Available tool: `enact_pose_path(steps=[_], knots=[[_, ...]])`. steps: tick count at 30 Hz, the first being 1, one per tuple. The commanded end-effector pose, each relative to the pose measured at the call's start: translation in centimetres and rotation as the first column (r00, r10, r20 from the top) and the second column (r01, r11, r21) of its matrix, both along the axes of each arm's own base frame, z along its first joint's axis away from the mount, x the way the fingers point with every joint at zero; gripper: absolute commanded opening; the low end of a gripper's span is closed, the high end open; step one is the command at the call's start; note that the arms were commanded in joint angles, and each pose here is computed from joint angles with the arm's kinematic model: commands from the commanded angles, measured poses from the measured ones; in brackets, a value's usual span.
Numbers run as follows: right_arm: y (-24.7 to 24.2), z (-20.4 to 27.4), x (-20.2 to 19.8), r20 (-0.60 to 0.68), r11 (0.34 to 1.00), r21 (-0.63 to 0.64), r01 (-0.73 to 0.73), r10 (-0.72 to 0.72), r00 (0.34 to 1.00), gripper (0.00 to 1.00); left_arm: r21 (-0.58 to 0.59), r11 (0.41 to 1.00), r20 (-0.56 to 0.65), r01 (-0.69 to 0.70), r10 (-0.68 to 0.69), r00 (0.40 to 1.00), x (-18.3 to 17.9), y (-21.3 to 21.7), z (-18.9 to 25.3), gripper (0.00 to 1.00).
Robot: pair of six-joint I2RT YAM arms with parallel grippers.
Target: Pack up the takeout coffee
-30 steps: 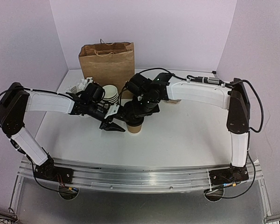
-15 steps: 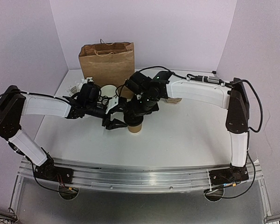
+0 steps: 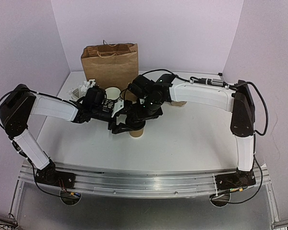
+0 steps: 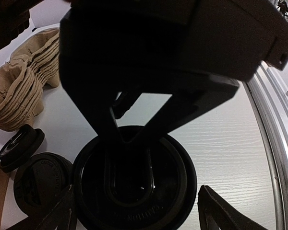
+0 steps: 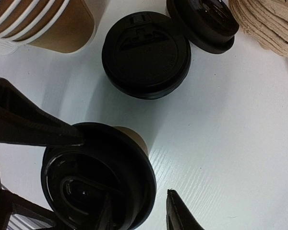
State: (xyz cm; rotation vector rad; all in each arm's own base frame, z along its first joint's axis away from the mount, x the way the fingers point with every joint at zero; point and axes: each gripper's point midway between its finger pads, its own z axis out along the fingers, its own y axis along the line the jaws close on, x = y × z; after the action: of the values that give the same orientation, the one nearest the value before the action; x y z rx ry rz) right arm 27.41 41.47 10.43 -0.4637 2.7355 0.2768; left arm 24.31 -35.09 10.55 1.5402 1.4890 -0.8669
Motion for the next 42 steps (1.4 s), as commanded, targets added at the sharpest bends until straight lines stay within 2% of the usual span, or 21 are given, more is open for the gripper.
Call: enact_pose_path(steps=[1,5,12,24,27,34,42], knots=[[0.9,-0.1,-1.2,-0.035,0.998,0.000,-0.059,0.059,0.998,0.40,-0.014,1.000,-0.030,-0.003,0.003,1.000,0.6,-0.6,0.2,0.84],[0.8,0.8,-0.7,-0.027,0.999,0.019,-0.040,0.040,0.999,0.41,0.003,1.000,-0.039,0.018,-0.018,0.999,0.1,-0.4,-1.0,0.80],[1.6,-1.2,-0.6,-0.074,0.999,0.017,-0.047,0.048,0.996,0.27,0.049,0.997,-0.046,0.054,-0.052,0.998,-0.8,0.2,-3.4,0.69],[-0.6,-5.6,-2.6,-0.172,0.999,-0.033,-0.005,0.000,0.985,0.20,0.117,0.990,-0.161,0.082,-0.062,0.985,-2.7,1.4,-7.1,0.57],[-1.3,-6.4,-2.8,-0.197,0.999,-0.043,0.008,-0.017,0.980,0.18,0.120,0.990,-0.207,0.077,-0.051,0.977,-3.1,1.6,-7.5,0.56],[-2.1,-6.9,-2.9,-0.223,0.998,-0.049,0.028,-0.039,0.974,0.14,0.121,0.990,-0.226,0.073,-0.044,0.973,-3.1,1.6,-7.7,0.56],[-2.0,-4.5,-1.4,-0.176,0.998,-0.024,0.053,-0.056,0.983,0.00,0.047,0.999,-0.190,0.008,0.001,0.982,-0.4,-0.3,-2.5,0.81]])
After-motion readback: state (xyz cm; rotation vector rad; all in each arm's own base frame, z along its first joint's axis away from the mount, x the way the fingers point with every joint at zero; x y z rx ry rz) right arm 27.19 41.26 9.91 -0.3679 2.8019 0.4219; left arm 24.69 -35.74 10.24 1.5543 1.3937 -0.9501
